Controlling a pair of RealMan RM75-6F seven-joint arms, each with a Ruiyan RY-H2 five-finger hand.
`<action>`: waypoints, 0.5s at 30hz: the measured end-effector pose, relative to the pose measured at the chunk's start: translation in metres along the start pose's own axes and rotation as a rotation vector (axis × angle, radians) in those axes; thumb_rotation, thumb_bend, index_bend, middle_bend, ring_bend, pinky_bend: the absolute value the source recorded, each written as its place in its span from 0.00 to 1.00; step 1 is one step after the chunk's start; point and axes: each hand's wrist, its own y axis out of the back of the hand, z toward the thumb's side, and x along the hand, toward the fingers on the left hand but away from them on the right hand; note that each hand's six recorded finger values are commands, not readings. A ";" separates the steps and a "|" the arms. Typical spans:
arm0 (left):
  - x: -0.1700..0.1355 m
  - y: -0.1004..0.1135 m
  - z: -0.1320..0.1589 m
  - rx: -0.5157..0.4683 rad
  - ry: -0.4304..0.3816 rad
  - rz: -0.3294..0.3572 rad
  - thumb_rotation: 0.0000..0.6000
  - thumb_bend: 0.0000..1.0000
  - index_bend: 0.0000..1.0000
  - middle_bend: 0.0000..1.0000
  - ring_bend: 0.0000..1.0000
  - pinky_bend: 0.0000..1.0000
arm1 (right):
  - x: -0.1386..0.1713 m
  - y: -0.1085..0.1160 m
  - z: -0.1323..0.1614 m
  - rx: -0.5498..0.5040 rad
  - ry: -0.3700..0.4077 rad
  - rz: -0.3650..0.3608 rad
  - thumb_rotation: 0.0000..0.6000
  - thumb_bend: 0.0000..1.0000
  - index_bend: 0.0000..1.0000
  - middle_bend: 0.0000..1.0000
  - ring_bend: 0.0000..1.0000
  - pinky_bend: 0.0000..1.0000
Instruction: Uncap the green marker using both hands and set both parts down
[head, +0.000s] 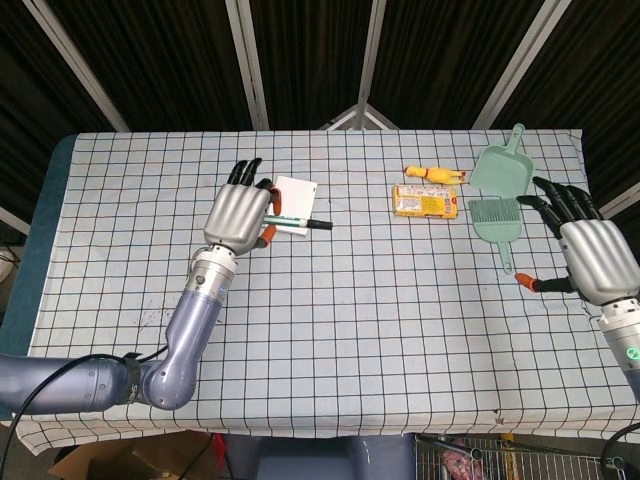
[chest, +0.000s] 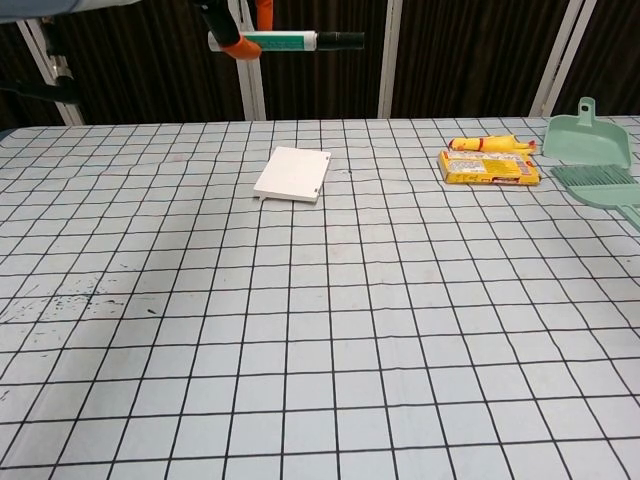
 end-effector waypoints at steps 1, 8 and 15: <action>0.001 -0.001 0.001 -0.005 -0.002 0.003 1.00 0.55 0.66 0.32 0.00 0.00 | -0.001 0.000 0.007 -0.005 0.005 0.015 1.00 0.05 0.25 0.00 0.00 0.00; 0.003 -0.010 0.011 -0.028 -0.012 0.008 1.00 0.55 0.66 0.32 0.00 0.00 | -0.008 -0.008 0.041 -0.080 0.013 0.075 1.00 0.05 0.27 0.00 0.00 0.00; 0.003 -0.018 0.027 -0.029 -0.030 0.005 1.00 0.55 0.66 0.32 0.00 0.00 | -0.022 -0.018 0.061 -0.096 -0.013 0.095 1.00 0.07 0.27 0.00 0.00 0.00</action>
